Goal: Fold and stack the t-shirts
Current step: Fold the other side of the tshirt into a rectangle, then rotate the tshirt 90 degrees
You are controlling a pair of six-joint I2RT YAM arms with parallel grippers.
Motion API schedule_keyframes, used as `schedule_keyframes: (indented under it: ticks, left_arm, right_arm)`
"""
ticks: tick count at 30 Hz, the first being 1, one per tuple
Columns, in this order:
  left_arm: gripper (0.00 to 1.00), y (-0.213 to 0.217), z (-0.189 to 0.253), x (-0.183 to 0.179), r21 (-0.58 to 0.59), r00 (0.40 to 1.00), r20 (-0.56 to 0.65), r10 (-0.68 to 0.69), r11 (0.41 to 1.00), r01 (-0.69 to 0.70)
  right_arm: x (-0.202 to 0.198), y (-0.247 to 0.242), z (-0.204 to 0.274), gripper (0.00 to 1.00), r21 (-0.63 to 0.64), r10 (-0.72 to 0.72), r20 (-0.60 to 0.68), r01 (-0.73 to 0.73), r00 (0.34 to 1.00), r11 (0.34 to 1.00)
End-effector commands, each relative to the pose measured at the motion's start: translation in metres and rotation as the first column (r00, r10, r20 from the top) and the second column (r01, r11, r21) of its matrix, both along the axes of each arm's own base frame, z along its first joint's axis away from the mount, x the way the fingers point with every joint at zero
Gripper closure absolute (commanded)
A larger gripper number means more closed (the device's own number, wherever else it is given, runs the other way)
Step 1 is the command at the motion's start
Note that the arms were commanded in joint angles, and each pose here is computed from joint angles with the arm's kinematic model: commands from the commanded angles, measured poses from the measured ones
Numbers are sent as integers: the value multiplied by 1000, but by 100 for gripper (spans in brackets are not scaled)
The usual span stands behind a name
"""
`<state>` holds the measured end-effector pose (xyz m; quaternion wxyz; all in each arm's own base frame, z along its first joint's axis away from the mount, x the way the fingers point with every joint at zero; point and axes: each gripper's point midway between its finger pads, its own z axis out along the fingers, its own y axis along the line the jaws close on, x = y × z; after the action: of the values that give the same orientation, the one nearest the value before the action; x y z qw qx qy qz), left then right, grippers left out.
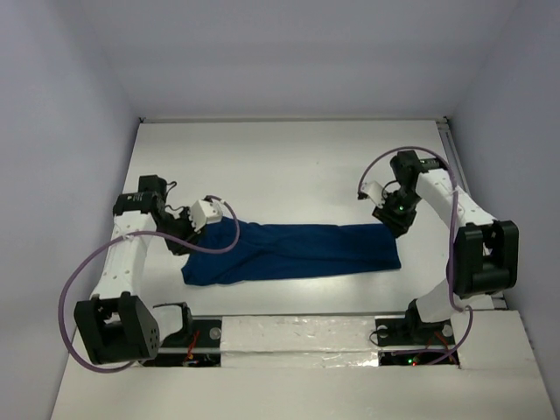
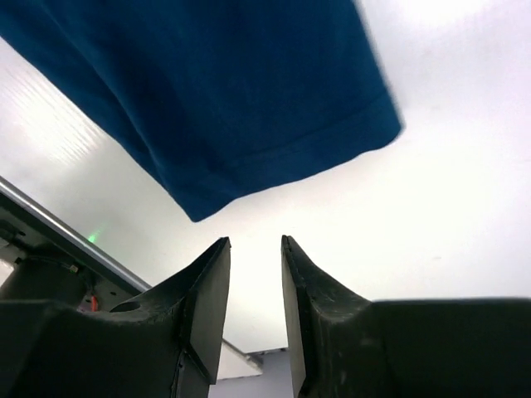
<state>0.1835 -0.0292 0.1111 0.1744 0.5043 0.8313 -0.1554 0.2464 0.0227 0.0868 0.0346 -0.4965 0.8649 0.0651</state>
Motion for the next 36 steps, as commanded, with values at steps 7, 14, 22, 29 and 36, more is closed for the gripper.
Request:
schedule_keyframes:
  ticks: [7,14,22,29,36]
  left_arm:
    - [85,-38,21,29,-245,1000,-9,25,969,-26]
    - [99,-47,-5,27,-274,992,-116,51,958,-81]
    - [100,-65,-35,30,-250,979,-182,87,959,-132]
    - [100,-83,-40,58,-203,975,-171,142,963,-176]
    - [100,-89,-54,79,-129,945,-239,225,957,-261]
  right_arm:
    - [10,23,-4,87,99,29,-36,-25,999,995]
    - [6,33,-31,94,74,35,-91,-29,995,997]
    - [11,62,-39,100,112,54,-80,-45,995,993]
    - [9,81,-42,100,140,72,-84,-60,994,988]
    - [14,92,-50,100,109,58,-93,-48,994,993]
